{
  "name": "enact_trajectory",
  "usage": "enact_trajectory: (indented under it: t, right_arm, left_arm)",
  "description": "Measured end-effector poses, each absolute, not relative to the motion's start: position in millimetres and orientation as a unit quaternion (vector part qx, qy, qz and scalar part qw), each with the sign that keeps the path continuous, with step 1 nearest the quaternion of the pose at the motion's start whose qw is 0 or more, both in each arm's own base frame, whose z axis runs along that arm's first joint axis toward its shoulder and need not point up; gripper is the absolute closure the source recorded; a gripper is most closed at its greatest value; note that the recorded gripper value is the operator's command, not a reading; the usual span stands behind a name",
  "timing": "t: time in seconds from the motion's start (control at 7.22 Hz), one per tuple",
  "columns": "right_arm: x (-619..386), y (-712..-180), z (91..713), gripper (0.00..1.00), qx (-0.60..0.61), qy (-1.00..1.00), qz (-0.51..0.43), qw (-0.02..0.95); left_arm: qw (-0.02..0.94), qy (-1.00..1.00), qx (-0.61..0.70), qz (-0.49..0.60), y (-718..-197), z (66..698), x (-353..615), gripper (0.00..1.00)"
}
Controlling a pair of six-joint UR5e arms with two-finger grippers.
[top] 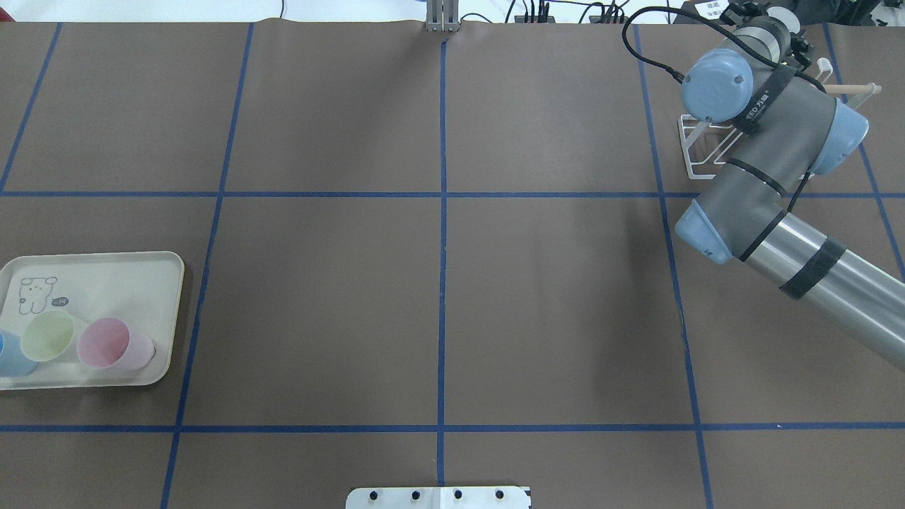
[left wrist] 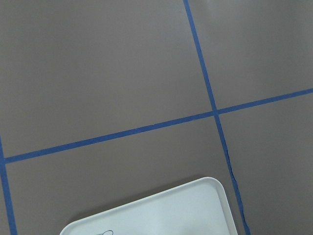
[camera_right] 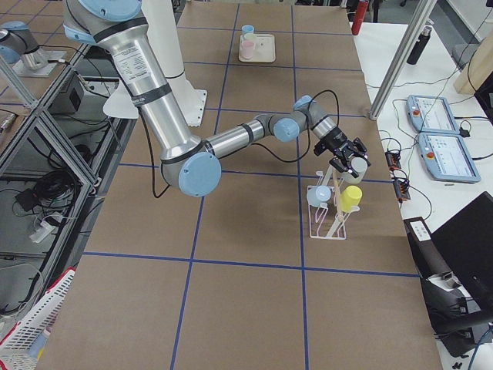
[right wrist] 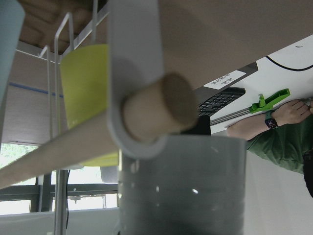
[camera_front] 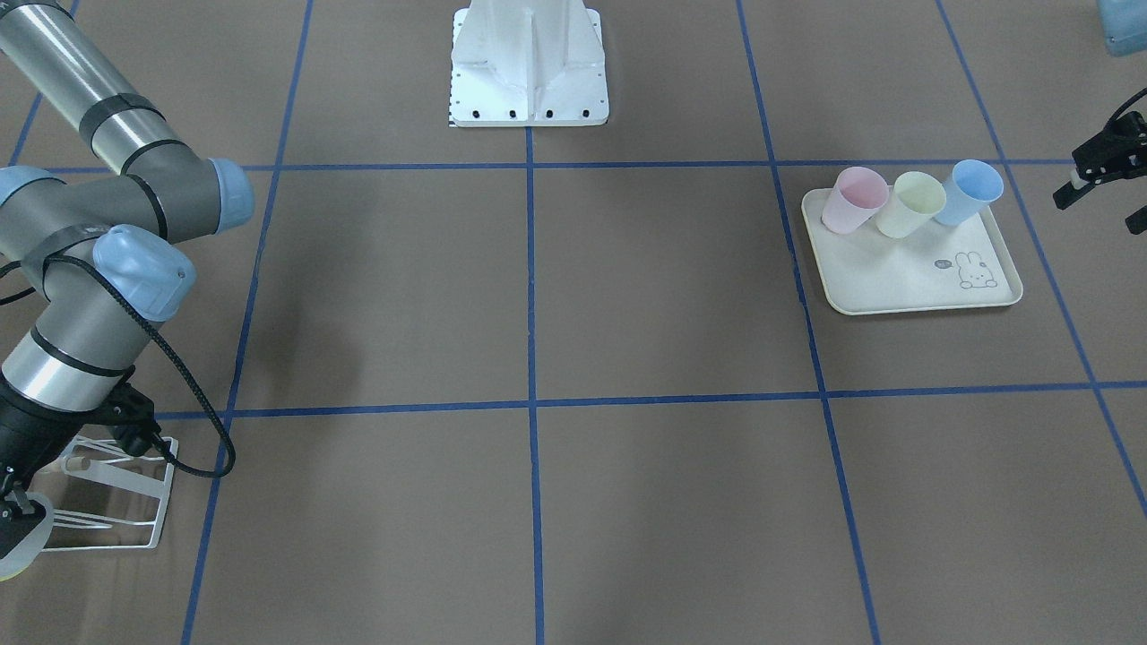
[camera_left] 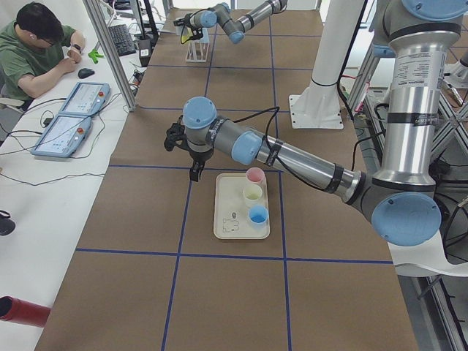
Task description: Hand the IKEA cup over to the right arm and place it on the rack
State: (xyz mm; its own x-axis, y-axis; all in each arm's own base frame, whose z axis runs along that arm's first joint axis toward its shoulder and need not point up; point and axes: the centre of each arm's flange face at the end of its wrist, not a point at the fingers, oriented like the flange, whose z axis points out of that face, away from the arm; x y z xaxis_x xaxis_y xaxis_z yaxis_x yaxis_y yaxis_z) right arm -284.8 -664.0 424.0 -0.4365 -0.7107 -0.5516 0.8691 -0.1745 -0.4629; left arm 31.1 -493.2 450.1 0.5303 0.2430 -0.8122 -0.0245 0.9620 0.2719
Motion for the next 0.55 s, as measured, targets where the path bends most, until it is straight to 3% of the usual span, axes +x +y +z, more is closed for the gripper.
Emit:
enact_trajectory:
  t: [0.28, 0.55]
  right_arm:
    - [-288.0, -662.7, 423.8, 0.01, 0.107, 0.377, -0.759, 0.520]
    - [-289.4, -662.4, 423.1, 0.01, 0.108, 0.376, -0.759, 0.520]
  left_arm:
    - [0.867, 0.479, 0.113, 0.076, -493.3, 449.8, 31.5, 0.00]
    - [0.867, 0.480, 0.112, 0.069, -493.7, 448.4, 31.7, 0.00]
